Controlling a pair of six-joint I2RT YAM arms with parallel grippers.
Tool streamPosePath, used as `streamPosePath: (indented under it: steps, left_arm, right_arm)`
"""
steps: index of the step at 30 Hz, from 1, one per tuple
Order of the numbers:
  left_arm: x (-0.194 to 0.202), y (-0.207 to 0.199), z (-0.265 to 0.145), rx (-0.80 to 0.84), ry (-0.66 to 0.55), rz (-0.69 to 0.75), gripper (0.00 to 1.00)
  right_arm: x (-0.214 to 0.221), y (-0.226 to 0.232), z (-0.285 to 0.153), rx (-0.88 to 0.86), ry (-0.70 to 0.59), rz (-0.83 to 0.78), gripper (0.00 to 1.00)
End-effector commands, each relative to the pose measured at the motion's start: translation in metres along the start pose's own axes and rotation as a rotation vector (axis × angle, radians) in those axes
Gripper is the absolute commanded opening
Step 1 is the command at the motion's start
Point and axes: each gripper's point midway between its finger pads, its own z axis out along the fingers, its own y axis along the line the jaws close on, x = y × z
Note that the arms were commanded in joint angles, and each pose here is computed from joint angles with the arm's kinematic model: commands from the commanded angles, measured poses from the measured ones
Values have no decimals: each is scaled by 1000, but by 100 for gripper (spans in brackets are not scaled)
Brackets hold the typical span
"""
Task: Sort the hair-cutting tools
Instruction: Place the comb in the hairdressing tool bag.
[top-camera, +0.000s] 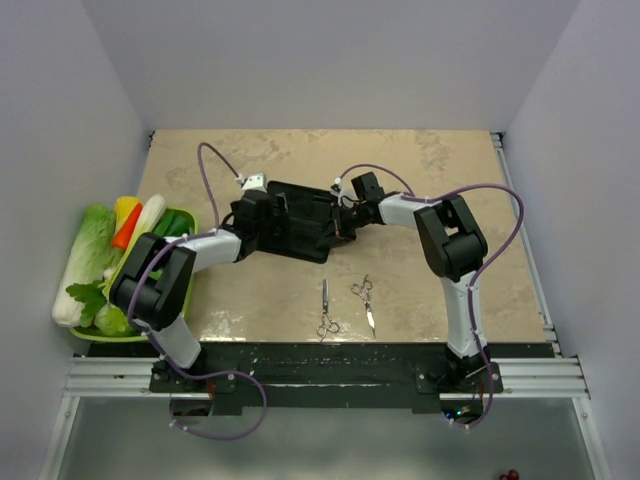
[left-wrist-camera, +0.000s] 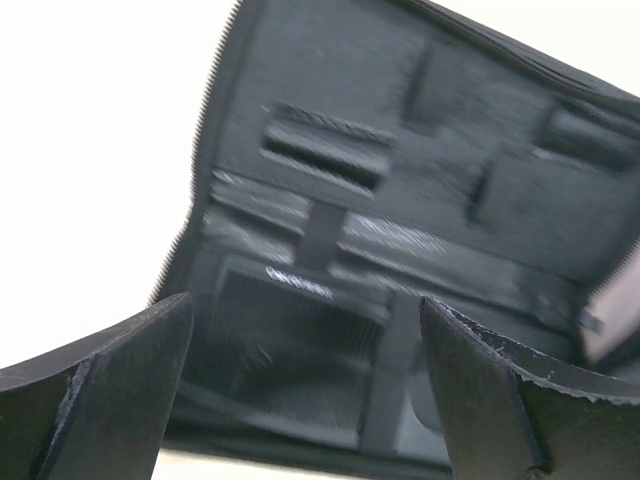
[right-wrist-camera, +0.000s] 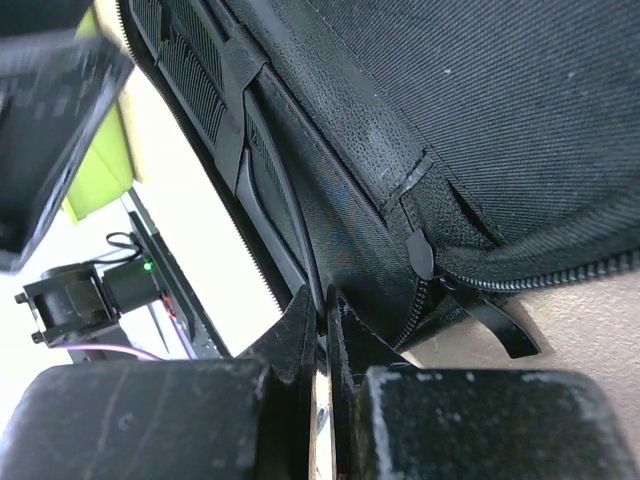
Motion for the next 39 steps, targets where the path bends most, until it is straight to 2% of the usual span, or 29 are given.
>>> streamPosePath:
  steps: [1, 10, 27, 28, 33, 34, 36, 39]
  left_arm:
    - [-33, 10, 15, -65, -89, 12, 99]
    - [-31, 38, 27, -98, -81, -46, 99]
    - [6, 22, 40, 25, 14, -92, 98]
    - [7, 22, 40, 26, 17, -95, 98]
    - [8, 20, 37, 42, 19, -100, 98]
    - [7, 19, 36, 44, 15, -101, 98]
    - [6, 19, 35, 44, 14, -101, 98]
    - [6, 19, 33, 46, 11, -101, 98]
  right_arm:
    - [23, -26, 21, 136, 28, -16, 0]
    - [29, -31, 29, 146, 50, -18, 0]
    - [22, -27, 34, 166, 47, -23, 2]
    - [22, -27, 33, 173, 48, -23, 12]
    - [25, -32, 24, 231, 36, -32, 45]
    - [25, -32, 22, 238, 35, -32, 55]
    - [26, -29, 16, 243, 30, -36, 58]
    - [28, -27, 9, 257, 19, -40, 73]
